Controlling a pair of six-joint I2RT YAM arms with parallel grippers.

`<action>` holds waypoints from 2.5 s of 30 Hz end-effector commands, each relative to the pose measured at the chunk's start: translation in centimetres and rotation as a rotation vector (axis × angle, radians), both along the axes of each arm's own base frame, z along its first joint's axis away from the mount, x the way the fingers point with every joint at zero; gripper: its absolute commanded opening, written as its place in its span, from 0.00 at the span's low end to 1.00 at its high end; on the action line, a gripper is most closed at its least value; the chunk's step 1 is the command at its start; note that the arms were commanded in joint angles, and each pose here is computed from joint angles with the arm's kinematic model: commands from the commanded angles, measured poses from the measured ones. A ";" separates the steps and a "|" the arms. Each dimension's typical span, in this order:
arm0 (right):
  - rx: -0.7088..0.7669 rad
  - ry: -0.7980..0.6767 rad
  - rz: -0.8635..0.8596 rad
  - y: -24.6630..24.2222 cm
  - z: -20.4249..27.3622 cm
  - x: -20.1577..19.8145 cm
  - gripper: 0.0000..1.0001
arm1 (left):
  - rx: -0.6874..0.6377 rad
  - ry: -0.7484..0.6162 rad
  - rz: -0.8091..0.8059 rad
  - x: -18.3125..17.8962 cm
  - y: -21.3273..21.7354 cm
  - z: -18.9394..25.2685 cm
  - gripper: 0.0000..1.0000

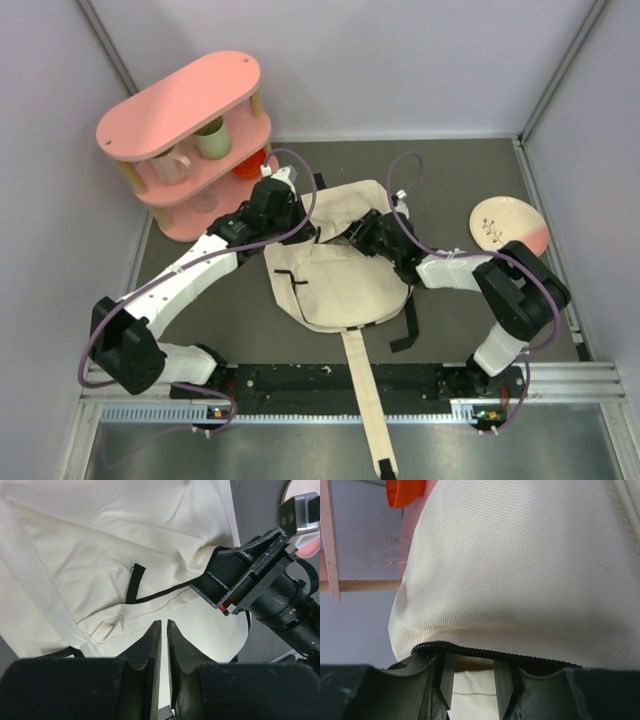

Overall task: Pack the student bag
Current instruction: Place the personal item in the student bag, then zip the student bag at the center of the board.

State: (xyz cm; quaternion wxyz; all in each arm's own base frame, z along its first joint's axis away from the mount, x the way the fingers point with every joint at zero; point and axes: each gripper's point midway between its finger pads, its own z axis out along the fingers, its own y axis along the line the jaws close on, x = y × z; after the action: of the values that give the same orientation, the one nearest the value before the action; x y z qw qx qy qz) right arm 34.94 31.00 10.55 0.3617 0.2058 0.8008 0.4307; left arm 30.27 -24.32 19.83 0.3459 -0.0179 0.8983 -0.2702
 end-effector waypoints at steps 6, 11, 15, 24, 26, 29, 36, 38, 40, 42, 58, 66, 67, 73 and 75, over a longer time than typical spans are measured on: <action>-0.122 -0.084 0.001 -4.2 1.8 -2.9 0.48 | 0.027 -0.040 0.089 -0.1 2.7 0.1 0.18; -0.132 -0.106 0.022 -5.4 3.2 -4.8 0.49 | 0.036 -0.027 0.122 -0.3 3.7 -0.7 0.29; -0.140 -0.179 0.039 -5.9 5.8 -5.9 0.48 | 0.044 0.001 0.147 -0.9 4.4 -2.1 0.51; -0.197 -0.330 0.214 -2.8 12.9 -6.0 0.48 | -0.077 0.068 0.141 -0.7 3.6 -5.0 0.64; -0.209 -0.337 0.263 -1.9 13.2 -5.8 0.48 | -0.088 0.084 0.152 -0.5 3.7 -5.3 0.65; -0.208 -0.304 0.312 -0.4 12.7 -5.3 0.48 | -0.109 0.118 0.157 -0.4 3.5 -6.4 0.66; -0.183 -0.268 0.393 2.0 12.0 -5.2 0.48 | -0.201 0.128 0.163 0.4 2.7 -8.0 0.66; -0.192 -0.262 0.397 2.1 11.7 -5.2 0.48 | -0.157 0.149 0.176 0.5 3.3 -8.6 0.66; -0.194 -0.260 0.397 2.1 11.5 -5.3 0.48 | -0.139 0.156 0.183 0.6 3.6 -9.4 0.66; -0.195 -0.255 0.407 2.2 11.3 -5.4 0.48 | -0.152 0.157 0.174 0.7 3.4 -9.6 0.66; -0.207 -0.205 0.451 2.8 9.6 -6.1 0.48 | -0.277 0.143 0.096 1.2 1.3 -9.3 0.09; -0.220 -0.207 0.483 3.3 9.6 -6.1 0.48 | -0.300 0.101 0.044 0.8 1.0 -7.3 0.00; -0.222 -0.211 0.494 3.5 9.9 -6.1 0.48 | -0.301 0.098 0.041 0.7 1.0 -7.2 0.00; -0.246 -0.208 0.516 4.4 9.3 -5.8 0.48 | -0.306 0.044 0.019 0.1 1.3 -5.3 0.00; -0.252 -0.199 0.508 4.5 8.9 -5.5 0.48 | -0.305 0.033 0.013 -0.1 1.4 -5.0 0.00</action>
State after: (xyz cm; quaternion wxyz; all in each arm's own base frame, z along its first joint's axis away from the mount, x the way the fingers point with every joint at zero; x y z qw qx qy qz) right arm 28.90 34.02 17.58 0.3228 -0.0711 0.8494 0.4114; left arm 30.32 -21.73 10.99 0.2892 -0.1254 0.8806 -0.3537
